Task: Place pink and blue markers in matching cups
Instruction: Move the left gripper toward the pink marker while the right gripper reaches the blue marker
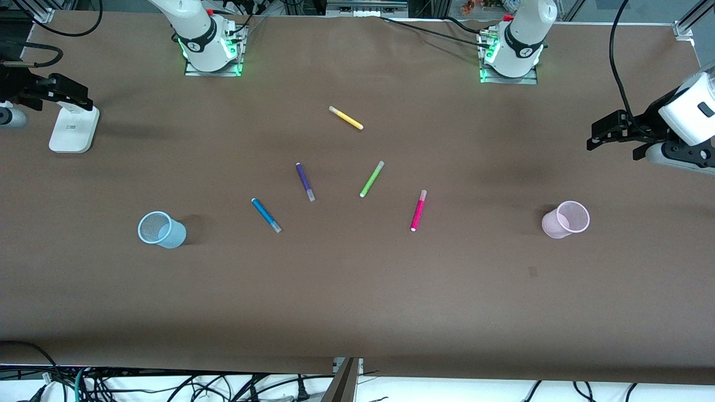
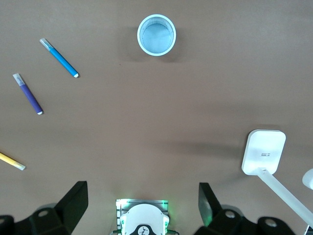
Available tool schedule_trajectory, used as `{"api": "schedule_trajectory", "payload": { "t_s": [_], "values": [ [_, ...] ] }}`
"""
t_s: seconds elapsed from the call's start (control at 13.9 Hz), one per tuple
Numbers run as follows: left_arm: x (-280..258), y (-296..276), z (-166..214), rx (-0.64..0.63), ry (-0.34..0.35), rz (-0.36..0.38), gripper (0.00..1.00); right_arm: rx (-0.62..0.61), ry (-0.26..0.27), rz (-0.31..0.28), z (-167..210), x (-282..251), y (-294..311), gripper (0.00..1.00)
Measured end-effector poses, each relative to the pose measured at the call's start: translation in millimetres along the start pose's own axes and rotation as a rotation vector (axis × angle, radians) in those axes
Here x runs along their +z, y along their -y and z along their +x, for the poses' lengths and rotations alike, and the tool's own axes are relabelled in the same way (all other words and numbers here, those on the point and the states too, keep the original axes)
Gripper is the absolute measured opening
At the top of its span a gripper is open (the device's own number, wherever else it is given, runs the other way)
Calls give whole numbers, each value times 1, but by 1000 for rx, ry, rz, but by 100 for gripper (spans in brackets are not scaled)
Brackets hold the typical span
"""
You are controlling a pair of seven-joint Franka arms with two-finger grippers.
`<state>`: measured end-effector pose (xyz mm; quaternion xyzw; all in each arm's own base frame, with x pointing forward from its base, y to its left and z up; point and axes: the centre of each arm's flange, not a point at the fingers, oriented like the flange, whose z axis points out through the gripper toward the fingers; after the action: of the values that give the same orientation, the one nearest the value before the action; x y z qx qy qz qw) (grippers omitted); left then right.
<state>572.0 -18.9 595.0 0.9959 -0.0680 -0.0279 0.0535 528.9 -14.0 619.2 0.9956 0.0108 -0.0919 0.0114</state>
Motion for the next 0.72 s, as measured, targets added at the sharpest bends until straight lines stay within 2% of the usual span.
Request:
{"api": "schedule_trajectory", "payload": {
  "t_s": [0.5,0.72],
  "values": [
    [0,-1,0,6,4,28,100,0,0,0,0,0,0,100],
    [0,2,0,11,4,75,100,1,1,0,0,0,0,100]
  ]
}}
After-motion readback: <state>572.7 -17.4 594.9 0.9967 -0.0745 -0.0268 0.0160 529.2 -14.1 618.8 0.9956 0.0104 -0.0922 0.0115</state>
